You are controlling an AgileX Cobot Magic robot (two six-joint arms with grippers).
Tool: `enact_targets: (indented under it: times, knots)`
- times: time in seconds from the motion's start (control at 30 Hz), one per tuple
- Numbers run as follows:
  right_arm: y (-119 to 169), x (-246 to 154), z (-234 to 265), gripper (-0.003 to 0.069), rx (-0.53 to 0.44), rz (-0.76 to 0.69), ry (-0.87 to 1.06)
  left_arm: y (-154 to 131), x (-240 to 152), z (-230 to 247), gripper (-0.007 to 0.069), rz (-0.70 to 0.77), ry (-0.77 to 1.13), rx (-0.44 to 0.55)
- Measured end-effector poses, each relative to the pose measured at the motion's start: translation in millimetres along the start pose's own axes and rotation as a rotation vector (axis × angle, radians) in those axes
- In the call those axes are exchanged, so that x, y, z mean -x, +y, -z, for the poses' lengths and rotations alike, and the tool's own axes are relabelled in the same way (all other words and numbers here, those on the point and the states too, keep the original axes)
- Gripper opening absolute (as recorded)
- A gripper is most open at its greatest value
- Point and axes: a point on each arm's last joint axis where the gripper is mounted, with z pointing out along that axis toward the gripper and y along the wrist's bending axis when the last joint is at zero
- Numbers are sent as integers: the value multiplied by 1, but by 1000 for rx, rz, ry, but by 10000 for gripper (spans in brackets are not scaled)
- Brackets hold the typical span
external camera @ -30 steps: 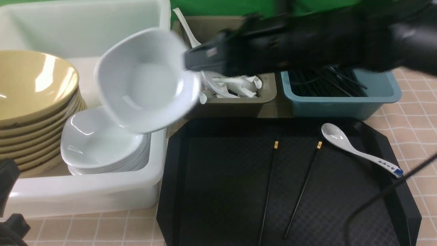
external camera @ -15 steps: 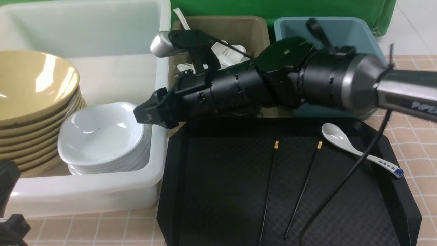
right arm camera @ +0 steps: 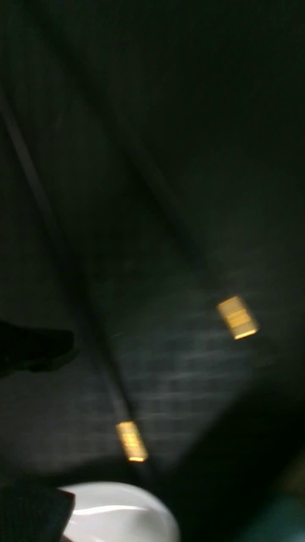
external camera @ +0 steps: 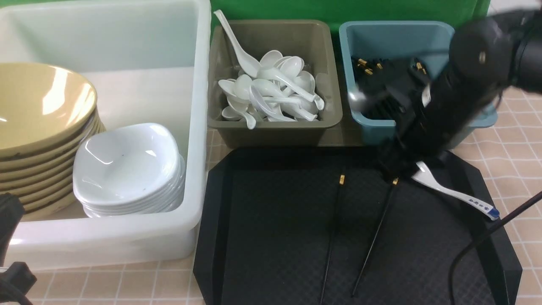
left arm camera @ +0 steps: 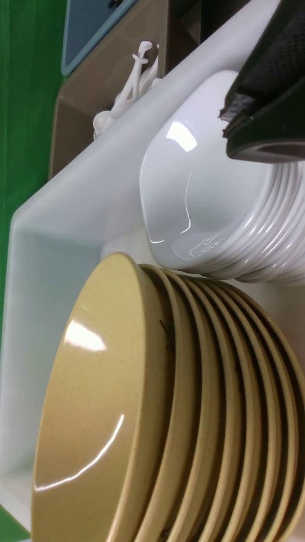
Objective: On brown table put chopsticks spoon bowls plates into blue grey white boxes.
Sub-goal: 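Reach down and grasp the white spoon resting in the bowl with the right gripper, then place the white spoon into the bin of spoons with the right gripper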
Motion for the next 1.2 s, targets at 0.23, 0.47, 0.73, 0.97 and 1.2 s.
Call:
enact_targets:
  times: [0.23, 0.47, 0.73, 0.97, 1.2]
  knots:
    - [-45, -25, -39, 449, -94, -80, 70, 0, 0, 0, 6, 0, -1, 0]
    - [-63, -34, -62, 408, -92, -167, 105, 0, 0, 0, 6, 0, -4, -1]
    - [-53, -40, -52, 124, 1, -217, 192, 0, -1, -1, 6, -3, -13, -1]
    - [-32, 3, 28, 128, 195, -217, -208, 0, -9, -5, 6, -5, -32, -6]
    - [0, 103, 53, 132, 117, -15, -798, 0, -8, -6, 6, -5, -45, -8]
